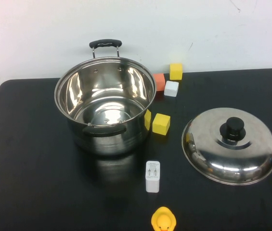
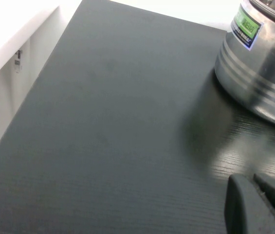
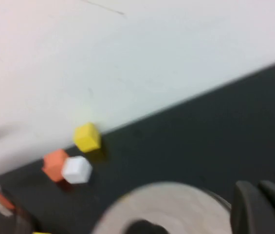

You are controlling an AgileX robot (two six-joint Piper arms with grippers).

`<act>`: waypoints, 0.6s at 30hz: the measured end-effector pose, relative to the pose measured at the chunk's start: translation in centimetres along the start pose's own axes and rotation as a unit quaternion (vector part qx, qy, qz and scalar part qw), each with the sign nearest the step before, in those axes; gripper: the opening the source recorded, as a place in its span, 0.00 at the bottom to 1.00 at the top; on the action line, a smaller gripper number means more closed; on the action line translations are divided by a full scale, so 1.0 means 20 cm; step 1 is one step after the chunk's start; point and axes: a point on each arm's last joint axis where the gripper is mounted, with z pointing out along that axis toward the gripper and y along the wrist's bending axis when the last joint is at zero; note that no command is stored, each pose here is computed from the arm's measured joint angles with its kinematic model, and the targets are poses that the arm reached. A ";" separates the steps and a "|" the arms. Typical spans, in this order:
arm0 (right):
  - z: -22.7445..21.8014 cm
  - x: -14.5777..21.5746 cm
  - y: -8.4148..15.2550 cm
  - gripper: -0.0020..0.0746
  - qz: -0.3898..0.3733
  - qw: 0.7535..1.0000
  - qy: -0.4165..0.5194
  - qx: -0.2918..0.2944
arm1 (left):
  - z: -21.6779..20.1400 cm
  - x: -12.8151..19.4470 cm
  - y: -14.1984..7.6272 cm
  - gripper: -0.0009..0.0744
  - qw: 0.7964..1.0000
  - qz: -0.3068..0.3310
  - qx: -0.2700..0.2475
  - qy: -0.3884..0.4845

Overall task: Cover the pot
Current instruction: Pick up the pot lid

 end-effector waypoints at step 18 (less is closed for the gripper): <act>0.53 0.33 0.12 0.71 -0.153 0.969 -0.087 -0.173 | 0.00 0.00 0.00 0.01 1.000 0.000 0.000 0.000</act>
